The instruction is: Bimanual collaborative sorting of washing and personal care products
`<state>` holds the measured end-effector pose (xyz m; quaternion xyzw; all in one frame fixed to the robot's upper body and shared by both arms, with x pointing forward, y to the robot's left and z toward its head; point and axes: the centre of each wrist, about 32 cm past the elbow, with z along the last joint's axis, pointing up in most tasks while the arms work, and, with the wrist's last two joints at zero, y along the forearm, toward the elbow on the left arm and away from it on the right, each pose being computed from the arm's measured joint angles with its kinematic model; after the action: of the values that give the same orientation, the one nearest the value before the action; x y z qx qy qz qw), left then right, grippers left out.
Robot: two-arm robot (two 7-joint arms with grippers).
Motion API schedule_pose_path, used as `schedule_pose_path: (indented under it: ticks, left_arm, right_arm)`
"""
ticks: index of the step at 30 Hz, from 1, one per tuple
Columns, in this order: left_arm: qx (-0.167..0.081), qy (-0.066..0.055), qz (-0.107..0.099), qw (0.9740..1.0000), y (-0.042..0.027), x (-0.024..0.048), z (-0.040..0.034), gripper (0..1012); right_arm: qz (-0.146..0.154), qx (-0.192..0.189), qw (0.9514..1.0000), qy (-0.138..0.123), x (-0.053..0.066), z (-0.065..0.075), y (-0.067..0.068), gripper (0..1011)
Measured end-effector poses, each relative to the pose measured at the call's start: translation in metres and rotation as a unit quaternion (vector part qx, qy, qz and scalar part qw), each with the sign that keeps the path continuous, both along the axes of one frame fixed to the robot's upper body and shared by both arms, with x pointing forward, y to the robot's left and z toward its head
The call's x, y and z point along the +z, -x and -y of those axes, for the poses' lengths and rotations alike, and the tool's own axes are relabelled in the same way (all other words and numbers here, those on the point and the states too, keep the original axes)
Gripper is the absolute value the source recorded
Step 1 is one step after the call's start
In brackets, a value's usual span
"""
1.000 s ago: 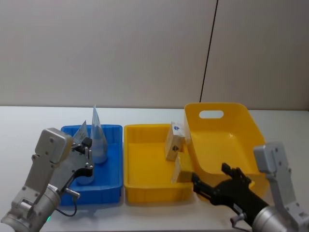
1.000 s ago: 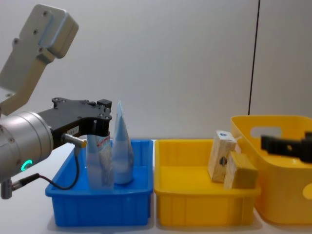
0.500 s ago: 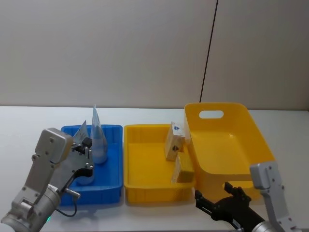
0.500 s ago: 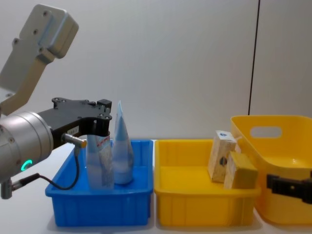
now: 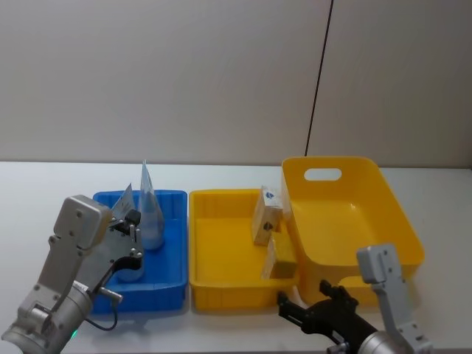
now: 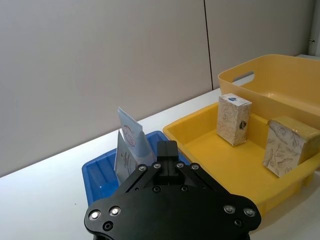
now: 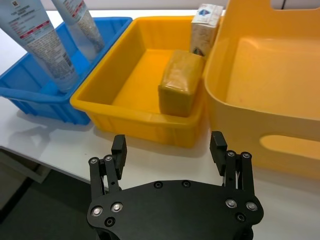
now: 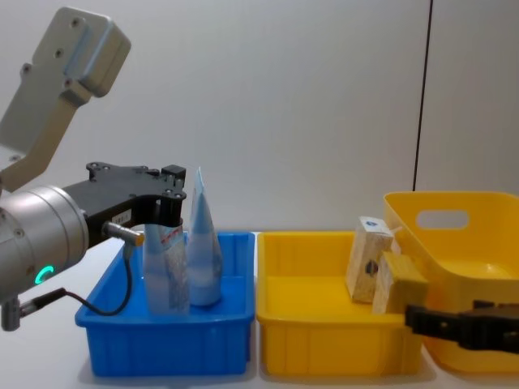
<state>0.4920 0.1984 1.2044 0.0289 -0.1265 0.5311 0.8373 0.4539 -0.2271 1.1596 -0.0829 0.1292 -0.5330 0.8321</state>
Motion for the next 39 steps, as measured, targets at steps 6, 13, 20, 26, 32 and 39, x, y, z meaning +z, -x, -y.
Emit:
schedule_pose_path:
  ticks: [6,13,20,26,32,39]
  left_arm:
    - [0.000,0.000,0.000,1.0000,0.0000,0.0000,0.0000,0]
    - [0.000,0.000,0.000,1.0000,0.0000,0.0000,0.0000,0]
    - [0.000,0.000,0.000,1.0000,0.0000,0.0000,0.0000,0]
    - [0.000,0.000,0.000,1.0000,0.0000,0.0000,0.0000,0]
    - [0.000,0.000,0.000,1.0000,0.0000,0.0000,0.0000,0]
    - [0.000,0.000,0.000,1.0000,0.0000,0.0000,0.0000,0]
  right_arm:
    - [-0.002,0.006,1.0000,-0.005,-0.004,-0.007,-0.007,1001]
    - [0.002,0.006,1.0000,-0.004,-0.006,-0.015,-0.015,1001]
    - [0.011,-0.002,0.9999,0.008,-0.008,-0.022,-0.021,1002]
    - [0.018,-0.013,0.9996,0.017,-0.008,-0.026,-0.026,1001]
    - [0.023,-0.024,0.9992,0.022,-0.007,-0.029,-0.032,1002]
    - [0.026,-0.039,0.9986,0.023,-0.006,-0.030,-0.037,1001]
